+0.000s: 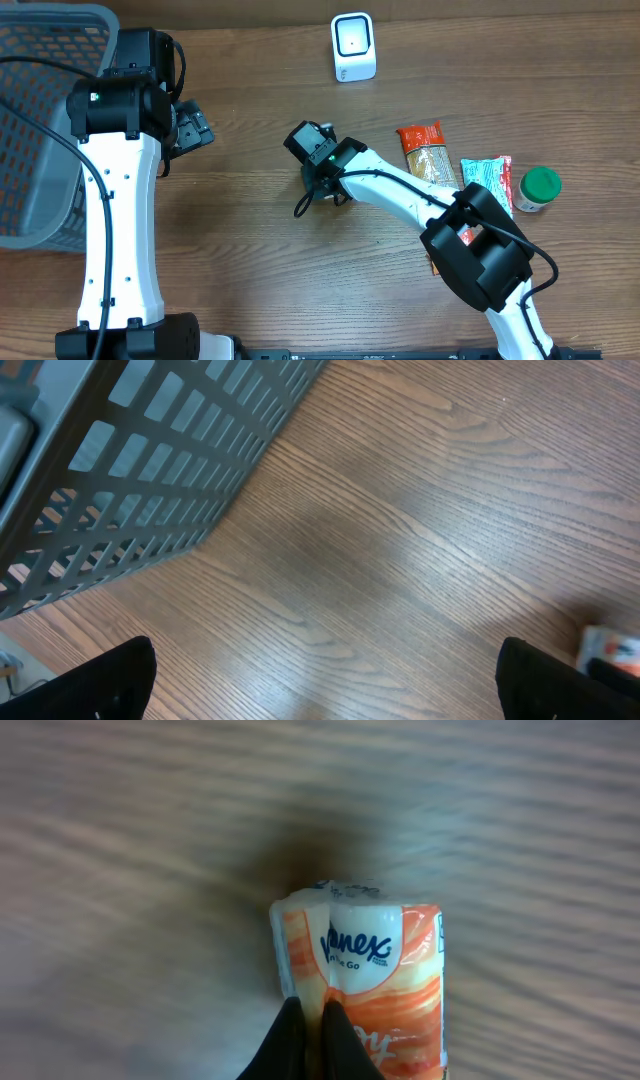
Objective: Scan the item barcode
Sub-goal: 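Lower the right gripper and close it on the Kleenex pack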
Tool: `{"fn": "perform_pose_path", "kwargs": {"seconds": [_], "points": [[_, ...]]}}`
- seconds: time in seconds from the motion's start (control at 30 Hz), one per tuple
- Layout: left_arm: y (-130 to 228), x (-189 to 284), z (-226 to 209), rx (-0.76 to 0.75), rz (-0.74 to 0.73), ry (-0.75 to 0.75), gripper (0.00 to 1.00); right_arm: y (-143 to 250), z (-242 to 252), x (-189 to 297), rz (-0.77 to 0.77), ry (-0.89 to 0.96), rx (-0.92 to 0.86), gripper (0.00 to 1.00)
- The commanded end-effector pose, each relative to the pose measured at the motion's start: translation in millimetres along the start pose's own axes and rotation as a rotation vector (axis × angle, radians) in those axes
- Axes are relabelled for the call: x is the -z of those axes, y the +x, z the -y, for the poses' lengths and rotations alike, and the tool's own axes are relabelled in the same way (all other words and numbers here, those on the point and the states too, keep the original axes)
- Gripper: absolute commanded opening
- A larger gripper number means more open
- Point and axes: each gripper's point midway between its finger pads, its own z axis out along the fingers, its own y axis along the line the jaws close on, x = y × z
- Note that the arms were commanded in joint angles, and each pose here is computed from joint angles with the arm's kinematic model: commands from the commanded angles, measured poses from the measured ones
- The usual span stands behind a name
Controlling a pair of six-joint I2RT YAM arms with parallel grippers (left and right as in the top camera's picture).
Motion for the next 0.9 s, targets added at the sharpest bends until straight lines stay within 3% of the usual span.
{"fn": "perform_pose_path", "kwargs": {"seconds": [0.0, 0.13, 0.2, 0.47, 0.77, 0.8, 0.87], "points": [[-2, -1, -2, -0.017, 0.003, -0.013, 0.99, 1, -26, 21, -0.021, -0.144, -0.001, 0.04], [-2, -1, -2, -0.017, 0.003, -0.013, 1.00, 1, -24, 21, -0.022, -0.142, -0.002, 0.04], [-2, -1, -2, -0.017, 0.003, -0.013, 1.00, 1, -21, 20, -0.026, -0.138, -0.008, 0.12], [-2, -1, -2, -0.017, 0.003, -0.013, 1.00, -2, -21, 32, -0.016, -0.156, 0.039, 0.21], [-2, -1, -2, -0.017, 0.003, -0.013, 0.99, -10, -22, 59, 0.026, -0.173, 0.075, 0.22], [-2, -1, -2, -0.017, 0.003, -0.013, 1.00, -9, -22, 59, 0.025, -0.174, 0.080, 0.28], [-2, -1, -2, -0.017, 0.003, -0.013, 1.00, -8, -22, 59, 0.020, -0.171, 0.080, 0.49]]}}
